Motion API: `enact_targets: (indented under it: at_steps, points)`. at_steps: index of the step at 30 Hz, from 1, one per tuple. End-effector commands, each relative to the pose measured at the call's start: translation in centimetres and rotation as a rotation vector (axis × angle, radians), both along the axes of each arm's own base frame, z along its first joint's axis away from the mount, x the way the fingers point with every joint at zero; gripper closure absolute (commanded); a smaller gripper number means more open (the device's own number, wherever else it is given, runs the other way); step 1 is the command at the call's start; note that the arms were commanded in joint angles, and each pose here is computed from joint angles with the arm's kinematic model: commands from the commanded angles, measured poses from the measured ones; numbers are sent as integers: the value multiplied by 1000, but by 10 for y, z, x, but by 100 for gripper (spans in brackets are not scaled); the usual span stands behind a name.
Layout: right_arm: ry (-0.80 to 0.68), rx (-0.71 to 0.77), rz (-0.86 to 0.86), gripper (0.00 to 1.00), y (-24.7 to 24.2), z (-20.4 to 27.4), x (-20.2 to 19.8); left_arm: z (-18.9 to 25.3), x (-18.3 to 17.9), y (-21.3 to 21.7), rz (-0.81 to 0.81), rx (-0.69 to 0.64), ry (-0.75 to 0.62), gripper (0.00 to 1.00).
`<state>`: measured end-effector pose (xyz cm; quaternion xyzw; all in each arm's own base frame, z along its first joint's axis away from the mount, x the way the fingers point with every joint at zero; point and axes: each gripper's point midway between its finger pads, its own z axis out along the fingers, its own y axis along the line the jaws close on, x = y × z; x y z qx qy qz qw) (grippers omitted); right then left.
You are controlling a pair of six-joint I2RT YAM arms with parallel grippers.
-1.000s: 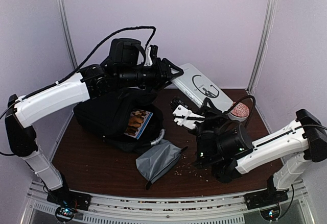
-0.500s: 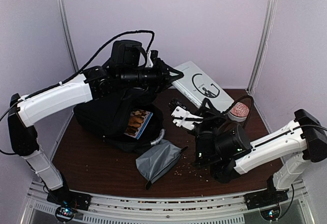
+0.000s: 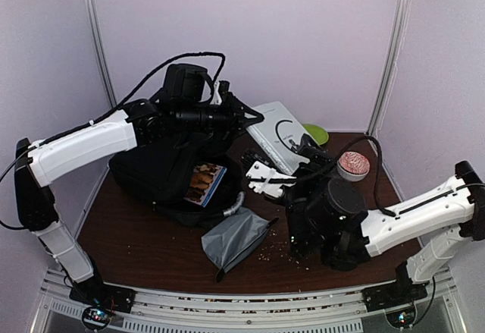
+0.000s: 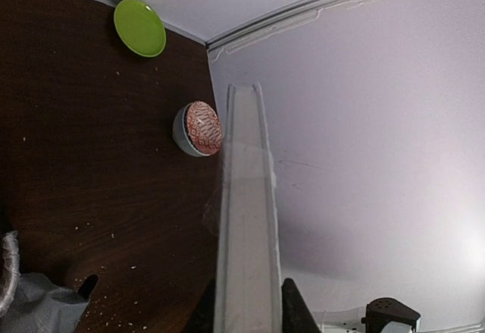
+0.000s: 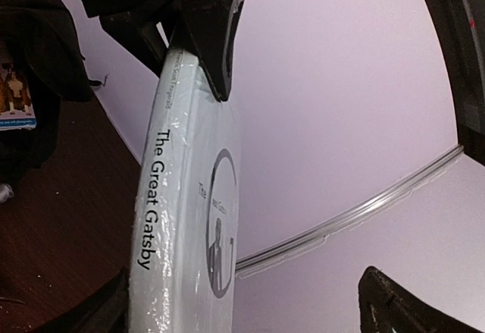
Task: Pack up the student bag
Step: Pick up the book from the center of the board.
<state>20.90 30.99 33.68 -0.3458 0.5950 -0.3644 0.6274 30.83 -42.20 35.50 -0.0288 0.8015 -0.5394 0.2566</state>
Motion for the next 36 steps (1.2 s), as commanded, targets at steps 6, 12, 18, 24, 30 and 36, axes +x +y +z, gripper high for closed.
enact_targets:
  at_steps: [6,12,18,24,30,36]
  points:
    - [357,531,345,0,21,31,6,163,27,113,291,-91,-506,100]
    - [716,1145,617,0,15,38,20,173,-13,131,212,-125,-673,100]
    - [841,1586,894,0,15,54,-1,150,-56,142,110,-253,-735,100]
    - [954,1839,1007,0,22,63,-10,160,-76,160,127,-444,-783,100]
    - [967,1966,1008,0,17,49,-7,169,-83,168,136,-587,-792,100]
    - [993,2012,988,0,19,34,-5,164,-83,175,174,-660,-778,100]
